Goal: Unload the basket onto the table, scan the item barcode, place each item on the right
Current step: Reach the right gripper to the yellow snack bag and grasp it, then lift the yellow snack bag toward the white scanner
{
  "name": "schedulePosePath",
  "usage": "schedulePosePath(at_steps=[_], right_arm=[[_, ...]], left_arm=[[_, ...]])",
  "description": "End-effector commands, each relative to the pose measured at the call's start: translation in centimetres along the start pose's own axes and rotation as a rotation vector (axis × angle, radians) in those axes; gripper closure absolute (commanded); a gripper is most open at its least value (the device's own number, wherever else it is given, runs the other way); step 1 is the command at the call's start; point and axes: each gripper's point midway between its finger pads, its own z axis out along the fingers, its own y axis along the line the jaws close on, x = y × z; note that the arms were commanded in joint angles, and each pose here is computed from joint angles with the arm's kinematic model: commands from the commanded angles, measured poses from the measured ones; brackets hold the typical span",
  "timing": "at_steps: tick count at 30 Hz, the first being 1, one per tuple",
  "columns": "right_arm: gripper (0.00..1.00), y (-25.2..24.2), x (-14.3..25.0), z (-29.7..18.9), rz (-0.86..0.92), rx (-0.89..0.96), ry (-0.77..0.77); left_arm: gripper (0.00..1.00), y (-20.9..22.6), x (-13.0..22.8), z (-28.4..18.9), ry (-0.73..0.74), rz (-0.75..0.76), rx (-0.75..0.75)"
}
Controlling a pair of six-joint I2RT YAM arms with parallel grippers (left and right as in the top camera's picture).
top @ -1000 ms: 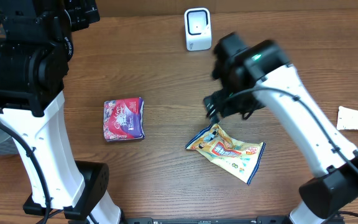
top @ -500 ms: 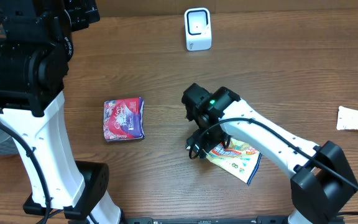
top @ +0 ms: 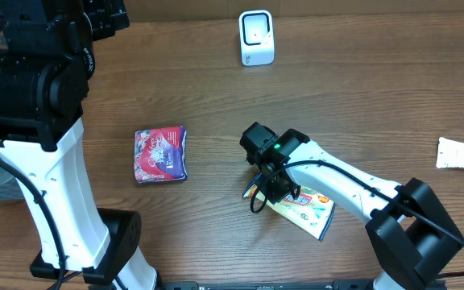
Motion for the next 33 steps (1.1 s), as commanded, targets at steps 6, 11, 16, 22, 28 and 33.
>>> schedulePosePath(at_steps=[6, 11, 16, 22, 28, 33], right_arm=[[0.96, 5.1, -1.8, -1.3, -0.002, -0.311, -0.059], [0.96, 11.8, -3.5, -9.8, -0.028, -0.881, -0.095], [0.96, 11.9, -5.5, -24.2, -0.194, -1.566, -0.301], [0.96, 8.1, -8.6, -25.5, -0.334, -1.517, -0.57], [0.97, 6.6, -10.1, -26.6, -0.684, -1.349, -0.952], [0.97, 6.5, -11.1, -25.1, -0.878, -1.24, -1.134]], left_arm=[[0.0, 0.3, 0.0, 0.6, 0.004, 0.015, -0.022], [0.0, 0.3, 0.0, 0.6, 0.004, 0.015, -0.022], [0.0, 0.3, 0.0, 0.6, 0.004, 0.015, -0.022], [0.0, 0.3, 0.0, 0.6, 0.004, 0.015, -0.022], [0.0, 0.3, 0.0, 0.6, 0.004, 0.015, -0.022], [0.0, 0.3, 0.0, 0.6, 0.004, 0.015, -0.022]])
